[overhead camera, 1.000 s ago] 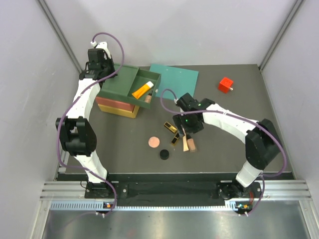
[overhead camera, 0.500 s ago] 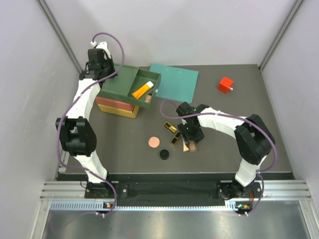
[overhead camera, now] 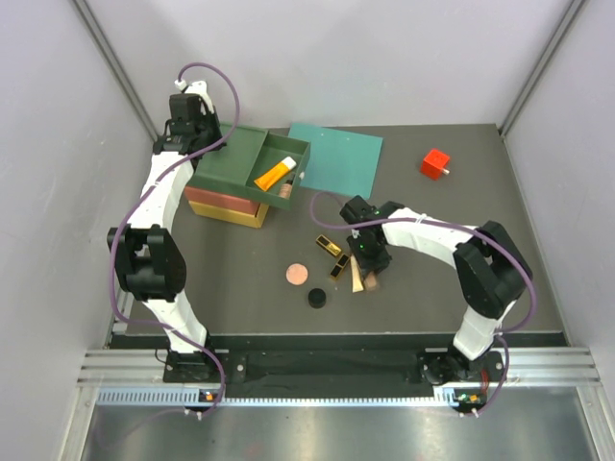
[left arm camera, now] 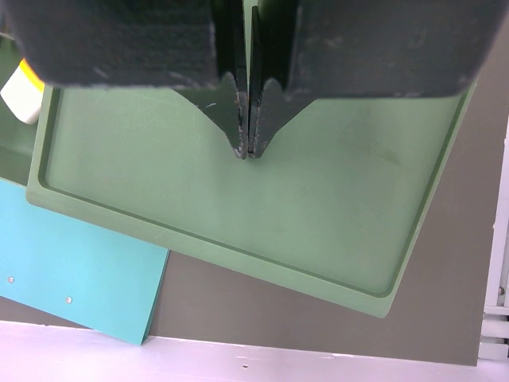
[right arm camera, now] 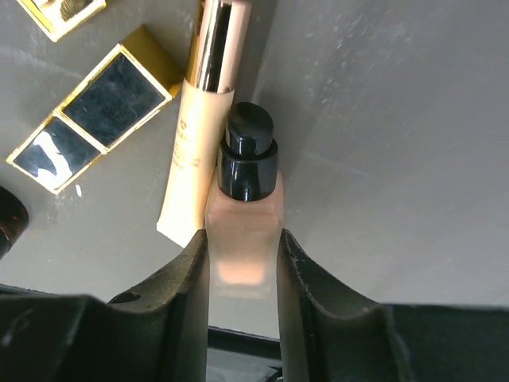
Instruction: Organize the makeup
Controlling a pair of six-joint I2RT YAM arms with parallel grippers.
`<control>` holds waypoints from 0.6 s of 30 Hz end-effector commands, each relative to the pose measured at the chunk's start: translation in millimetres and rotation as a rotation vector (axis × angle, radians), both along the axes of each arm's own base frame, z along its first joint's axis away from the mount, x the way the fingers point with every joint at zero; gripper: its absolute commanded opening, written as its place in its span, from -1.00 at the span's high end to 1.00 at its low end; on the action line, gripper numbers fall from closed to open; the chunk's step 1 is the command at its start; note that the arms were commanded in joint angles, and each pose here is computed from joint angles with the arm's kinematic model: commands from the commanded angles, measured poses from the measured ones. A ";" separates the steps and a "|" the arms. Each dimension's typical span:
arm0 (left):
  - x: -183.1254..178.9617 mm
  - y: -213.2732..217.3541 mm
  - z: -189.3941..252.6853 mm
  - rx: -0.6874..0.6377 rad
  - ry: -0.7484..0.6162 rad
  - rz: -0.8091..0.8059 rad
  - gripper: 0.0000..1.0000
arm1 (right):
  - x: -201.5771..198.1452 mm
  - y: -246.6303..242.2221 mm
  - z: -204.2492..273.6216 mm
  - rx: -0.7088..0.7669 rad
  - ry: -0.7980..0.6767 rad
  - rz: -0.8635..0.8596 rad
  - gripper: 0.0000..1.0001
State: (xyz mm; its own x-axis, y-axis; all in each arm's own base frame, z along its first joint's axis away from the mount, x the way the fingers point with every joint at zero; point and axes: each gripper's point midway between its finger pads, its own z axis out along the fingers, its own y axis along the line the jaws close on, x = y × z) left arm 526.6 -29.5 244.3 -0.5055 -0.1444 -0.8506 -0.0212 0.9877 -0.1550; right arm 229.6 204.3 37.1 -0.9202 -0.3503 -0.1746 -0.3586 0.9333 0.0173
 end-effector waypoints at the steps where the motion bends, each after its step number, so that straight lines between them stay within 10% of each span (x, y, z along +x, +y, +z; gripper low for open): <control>1: -61.6 4.0 -112.9 0.027 0.427 -0.001 1.00 | 41.9 20.8 55.2 0.107 -0.193 -0.024 0.75; 18: -65.1 0.1 -119.5 0.009 0.443 -0.013 1.00 | 111.1 127.0 252.8 0.633 -0.458 0.095 0.73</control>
State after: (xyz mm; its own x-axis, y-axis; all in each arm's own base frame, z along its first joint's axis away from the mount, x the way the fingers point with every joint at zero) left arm 526.5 -29.9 243.7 -0.5012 -0.1449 -0.8531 -0.0189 0.9875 -0.1566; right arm 331.9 297.9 220.9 -0.7588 -0.1992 -0.6201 -0.4263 0.8717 0.2416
